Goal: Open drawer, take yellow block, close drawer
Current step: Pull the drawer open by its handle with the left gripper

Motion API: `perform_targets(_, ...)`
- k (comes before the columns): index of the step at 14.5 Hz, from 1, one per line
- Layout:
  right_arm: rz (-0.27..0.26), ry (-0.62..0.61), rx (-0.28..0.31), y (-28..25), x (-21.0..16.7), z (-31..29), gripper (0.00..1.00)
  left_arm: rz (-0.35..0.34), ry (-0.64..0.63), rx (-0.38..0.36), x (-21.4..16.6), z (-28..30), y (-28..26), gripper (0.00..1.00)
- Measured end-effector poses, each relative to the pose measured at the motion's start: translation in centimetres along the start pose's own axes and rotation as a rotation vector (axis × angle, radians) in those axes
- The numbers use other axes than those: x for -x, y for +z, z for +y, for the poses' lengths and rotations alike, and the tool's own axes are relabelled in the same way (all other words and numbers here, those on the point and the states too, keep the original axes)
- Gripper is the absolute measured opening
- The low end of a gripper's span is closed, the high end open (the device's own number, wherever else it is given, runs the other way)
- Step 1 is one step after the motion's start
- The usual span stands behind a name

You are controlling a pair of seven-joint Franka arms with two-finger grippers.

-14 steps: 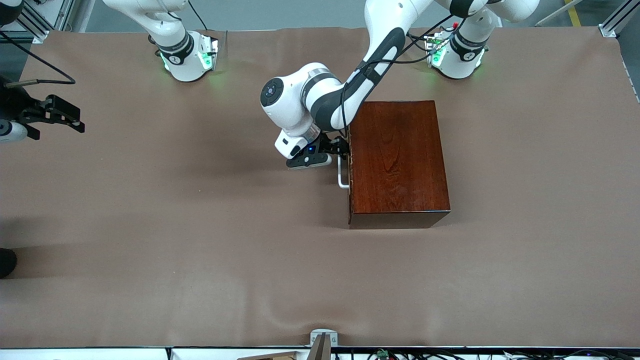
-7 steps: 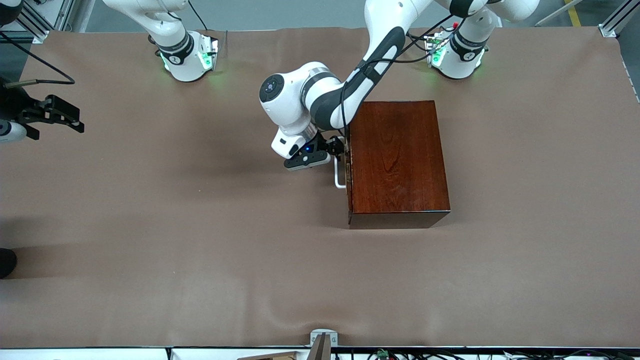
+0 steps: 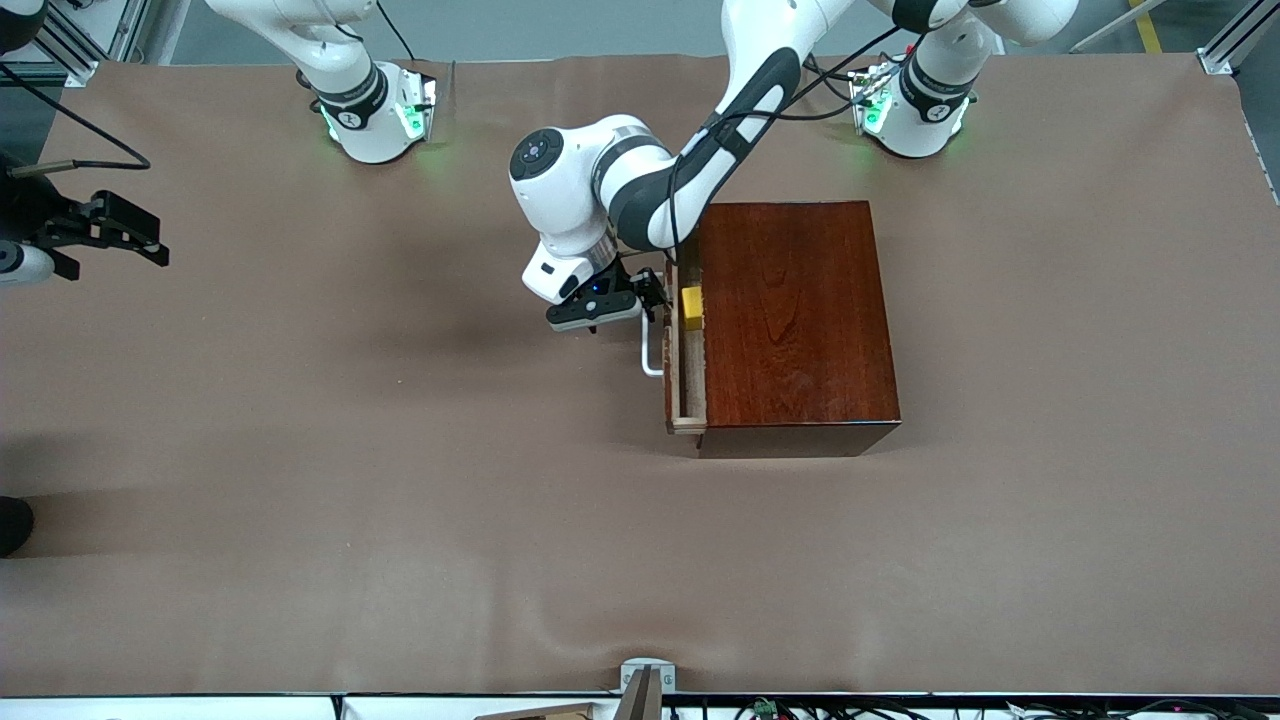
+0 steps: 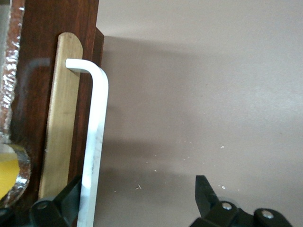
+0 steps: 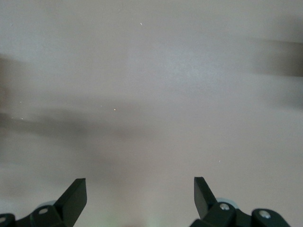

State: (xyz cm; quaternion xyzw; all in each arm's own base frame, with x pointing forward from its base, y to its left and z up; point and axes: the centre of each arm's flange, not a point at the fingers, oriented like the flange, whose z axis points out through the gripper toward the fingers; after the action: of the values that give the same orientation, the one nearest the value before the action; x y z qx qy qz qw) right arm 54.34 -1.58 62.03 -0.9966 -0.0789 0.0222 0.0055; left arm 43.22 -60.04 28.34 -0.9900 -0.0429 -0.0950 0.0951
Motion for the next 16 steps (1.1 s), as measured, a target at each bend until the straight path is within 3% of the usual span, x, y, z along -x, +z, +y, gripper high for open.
perform_targets(11,-0.019,0.004,-0.004,1.2,-0.7,0.4,1.0,0.053,-0.005,0.155,1.1,2.7,-1.6,1.0)
perform_targets(16,-0.038,0.019,-0.009,2.4,-1.2,1.3,1.0,0.057,-0.003,0.175,1.4,3.1,-2.0,1.0)
